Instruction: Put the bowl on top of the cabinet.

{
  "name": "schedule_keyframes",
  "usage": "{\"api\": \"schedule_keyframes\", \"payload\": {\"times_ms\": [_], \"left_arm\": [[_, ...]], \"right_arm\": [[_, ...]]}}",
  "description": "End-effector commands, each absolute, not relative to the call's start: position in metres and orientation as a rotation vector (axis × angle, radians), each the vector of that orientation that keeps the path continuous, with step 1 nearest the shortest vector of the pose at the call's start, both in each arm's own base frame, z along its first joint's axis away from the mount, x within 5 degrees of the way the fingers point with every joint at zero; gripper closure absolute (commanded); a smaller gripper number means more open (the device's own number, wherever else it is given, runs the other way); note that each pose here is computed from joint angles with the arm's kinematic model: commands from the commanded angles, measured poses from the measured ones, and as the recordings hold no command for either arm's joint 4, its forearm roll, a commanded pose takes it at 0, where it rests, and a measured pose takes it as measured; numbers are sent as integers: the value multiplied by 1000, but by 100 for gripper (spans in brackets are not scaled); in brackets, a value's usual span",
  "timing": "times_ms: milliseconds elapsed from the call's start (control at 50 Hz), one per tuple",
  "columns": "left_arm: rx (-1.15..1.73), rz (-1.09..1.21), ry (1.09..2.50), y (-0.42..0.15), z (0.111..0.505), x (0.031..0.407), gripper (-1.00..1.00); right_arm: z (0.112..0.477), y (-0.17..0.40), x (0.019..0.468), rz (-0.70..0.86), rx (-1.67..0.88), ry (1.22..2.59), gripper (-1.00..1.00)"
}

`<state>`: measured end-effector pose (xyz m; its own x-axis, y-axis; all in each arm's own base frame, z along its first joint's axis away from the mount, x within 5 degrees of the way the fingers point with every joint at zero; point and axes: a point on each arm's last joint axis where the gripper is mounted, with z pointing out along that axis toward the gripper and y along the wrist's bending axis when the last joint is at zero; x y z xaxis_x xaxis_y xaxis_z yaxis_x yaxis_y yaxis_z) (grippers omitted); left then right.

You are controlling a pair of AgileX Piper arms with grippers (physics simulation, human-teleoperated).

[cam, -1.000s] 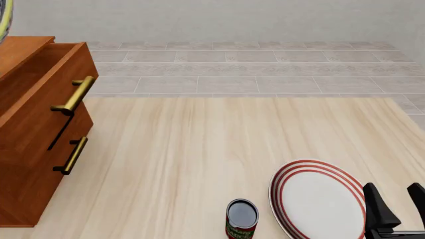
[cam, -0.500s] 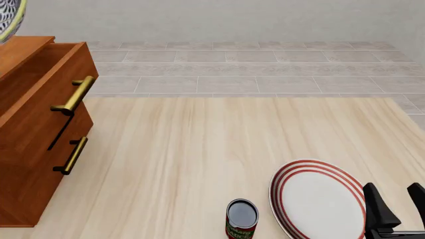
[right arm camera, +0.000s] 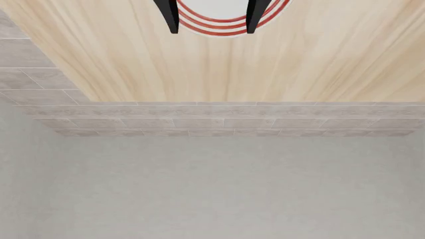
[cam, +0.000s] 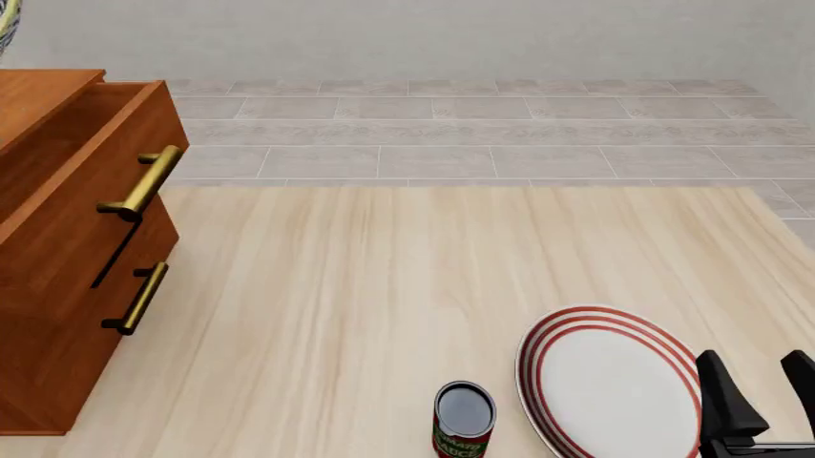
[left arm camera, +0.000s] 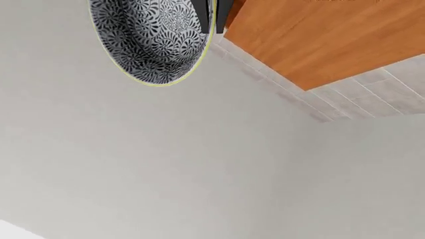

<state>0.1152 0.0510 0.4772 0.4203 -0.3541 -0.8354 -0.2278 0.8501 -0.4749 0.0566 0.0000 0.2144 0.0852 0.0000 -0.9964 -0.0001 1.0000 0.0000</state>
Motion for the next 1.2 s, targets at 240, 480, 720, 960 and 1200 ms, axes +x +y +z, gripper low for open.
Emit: {"api": "schedule_keyframes", "payload": {"times_ms": [240, 480, 720, 960, 1200], "left_arm": [[-685, -128, 1103, 63, 469, 121, 100], [-696, -85, 1105, 59, 465, 105, 100], [-714, -12, 1131, 67, 466, 107, 100], [-745, 58, 1131, 85, 470, 120, 100], [-768, 81, 1125, 96, 475, 128, 100]], "right_arm": [[214, 0, 57, 0, 0, 1486, -100], [214, 0, 57, 0, 0, 1486, -100], [214, 0, 57, 0, 0, 1486, -100], [214, 0, 57, 0, 0, 1486, -100], [214, 0, 57, 0, 0, 1486, -100]]}}
